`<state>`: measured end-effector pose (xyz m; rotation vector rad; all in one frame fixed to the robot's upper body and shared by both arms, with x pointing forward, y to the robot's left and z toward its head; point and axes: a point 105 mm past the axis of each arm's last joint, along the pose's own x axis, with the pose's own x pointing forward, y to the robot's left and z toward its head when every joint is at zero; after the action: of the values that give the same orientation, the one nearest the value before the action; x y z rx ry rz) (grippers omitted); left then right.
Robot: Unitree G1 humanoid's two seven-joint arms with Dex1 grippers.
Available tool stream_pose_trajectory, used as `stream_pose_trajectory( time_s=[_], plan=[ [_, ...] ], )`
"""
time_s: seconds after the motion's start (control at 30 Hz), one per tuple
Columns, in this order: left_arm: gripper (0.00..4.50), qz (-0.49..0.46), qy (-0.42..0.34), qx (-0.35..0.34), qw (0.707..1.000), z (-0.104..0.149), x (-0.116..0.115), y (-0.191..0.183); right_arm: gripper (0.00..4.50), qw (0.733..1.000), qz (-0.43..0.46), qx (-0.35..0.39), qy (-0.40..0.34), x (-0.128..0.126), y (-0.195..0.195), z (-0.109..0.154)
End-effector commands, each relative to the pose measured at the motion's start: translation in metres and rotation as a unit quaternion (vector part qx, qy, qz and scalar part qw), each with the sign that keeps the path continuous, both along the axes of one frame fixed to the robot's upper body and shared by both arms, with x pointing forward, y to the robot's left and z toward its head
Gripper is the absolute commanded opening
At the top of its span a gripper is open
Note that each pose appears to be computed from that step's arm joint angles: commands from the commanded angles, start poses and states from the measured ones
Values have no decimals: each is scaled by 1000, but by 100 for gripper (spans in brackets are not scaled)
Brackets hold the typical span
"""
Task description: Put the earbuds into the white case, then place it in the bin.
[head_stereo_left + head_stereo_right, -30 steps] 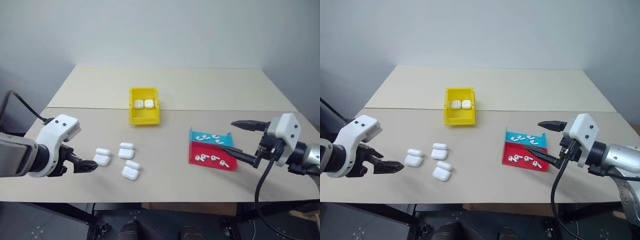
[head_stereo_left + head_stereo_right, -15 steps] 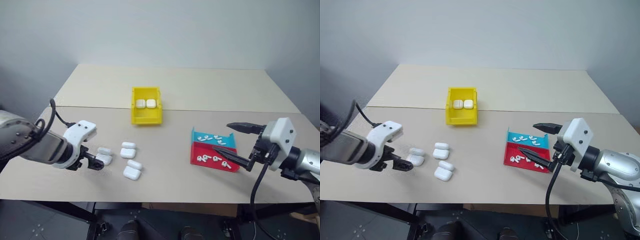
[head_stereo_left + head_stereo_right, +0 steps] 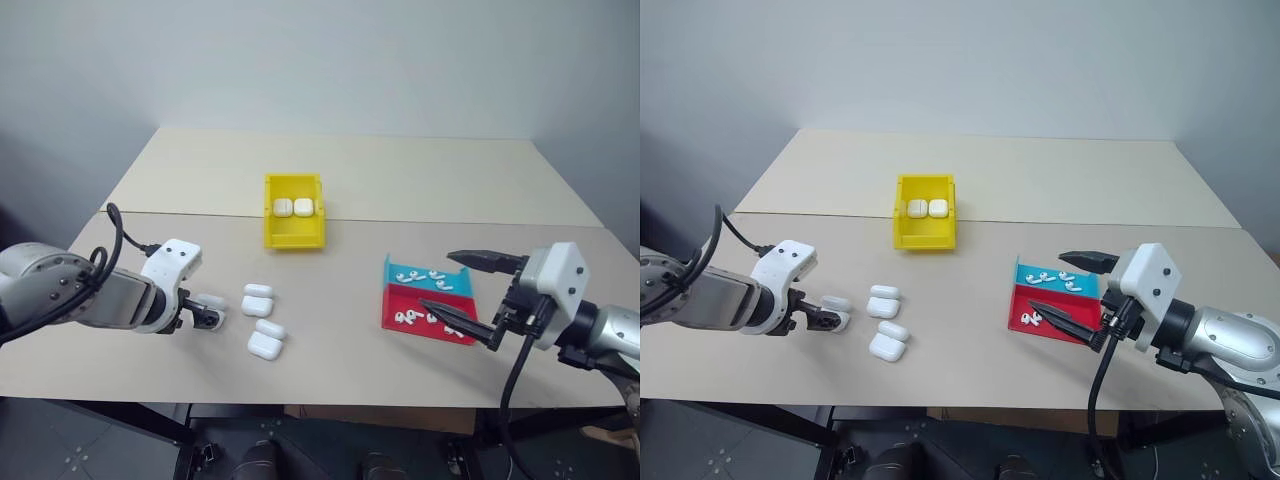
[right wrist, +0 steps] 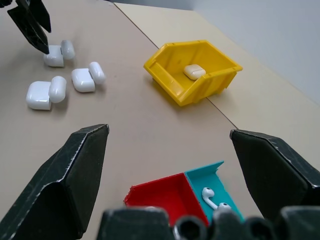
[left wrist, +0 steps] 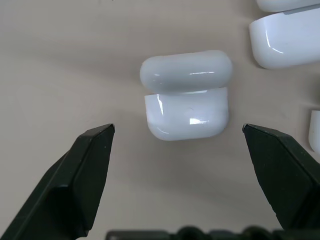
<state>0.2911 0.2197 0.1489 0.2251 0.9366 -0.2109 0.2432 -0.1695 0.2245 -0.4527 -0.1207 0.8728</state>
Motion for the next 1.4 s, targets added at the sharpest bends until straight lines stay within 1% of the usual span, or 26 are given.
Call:
stream_pose_trajectory(
  time_s=[0.03, 0.57, 0.67, 0.8, 0.83, 0.93, 1.03, 1.07, 1.17, 1.23, 1.27, 1.3, 1.33, 1.4],
  plan=[
    [447, 6, -36, -15, 999, 12, 11, -4, 450, 1000, 1, 2, -27, -6, 2, 12],
    [447, 10, -55, -23, 998, 10, 14, -9, 450, 1000, -1, 2, -27, -9, 4, 12],
    [447, 7, -66, -5, 998, 19, 15, -9, 450, 1000, -1, 3, -28, -10, 4, 12],
    [447, -4, -88, 28, 996, 42, 17, -7, 450, 1000, -1, 4, -27, -11, 4, 11],
    [447, -10, -104, 32, 994, 49, 18, -6, 450, 1000, 0, 4, -26, -11, 4, 10],
    [447, -34, -214, 4, 976, 80, 14, -5, 450, 1000, 1, 5, -26, -9, 3, 10],
    [447, 4, -334, -36, 942, 103, 18, -3, 450, 1000, 2, 4, -28, -6, 2, 10],
    [447, 15, -364, -50, 930, 108, 21, -4, 450, 1000, 2, 4, -29, -5, 2, 10],
    [447, 6, -395, -83, 915, 110, 29, -16, 450, 999, 4, 3, -35, -1, 2, 13],
    [447, -2, -439, -133, 889, 121, 38, -29, 450, 999, 7, 2, -40, 0, 2, 15],
    [447, -7, -454, -150, 878, 124, 40, -33, 450, 999, 8, 2, -41, 1, 2, 16],
    [447, -25, -477, -173, 861, 131, 40, -40, 450, 999, 10, 1, -44, 1, 3, 17],
    [447, -34, -487, -189, 852, 135, 40, -43, 450, 999, 12, 1, -46, 1, 3, 17],
    [447, -40, -485, -222, 845, 140, 41, -47, 450, 999, 15, 1, -49, 2, 5, 18]
  ],
)
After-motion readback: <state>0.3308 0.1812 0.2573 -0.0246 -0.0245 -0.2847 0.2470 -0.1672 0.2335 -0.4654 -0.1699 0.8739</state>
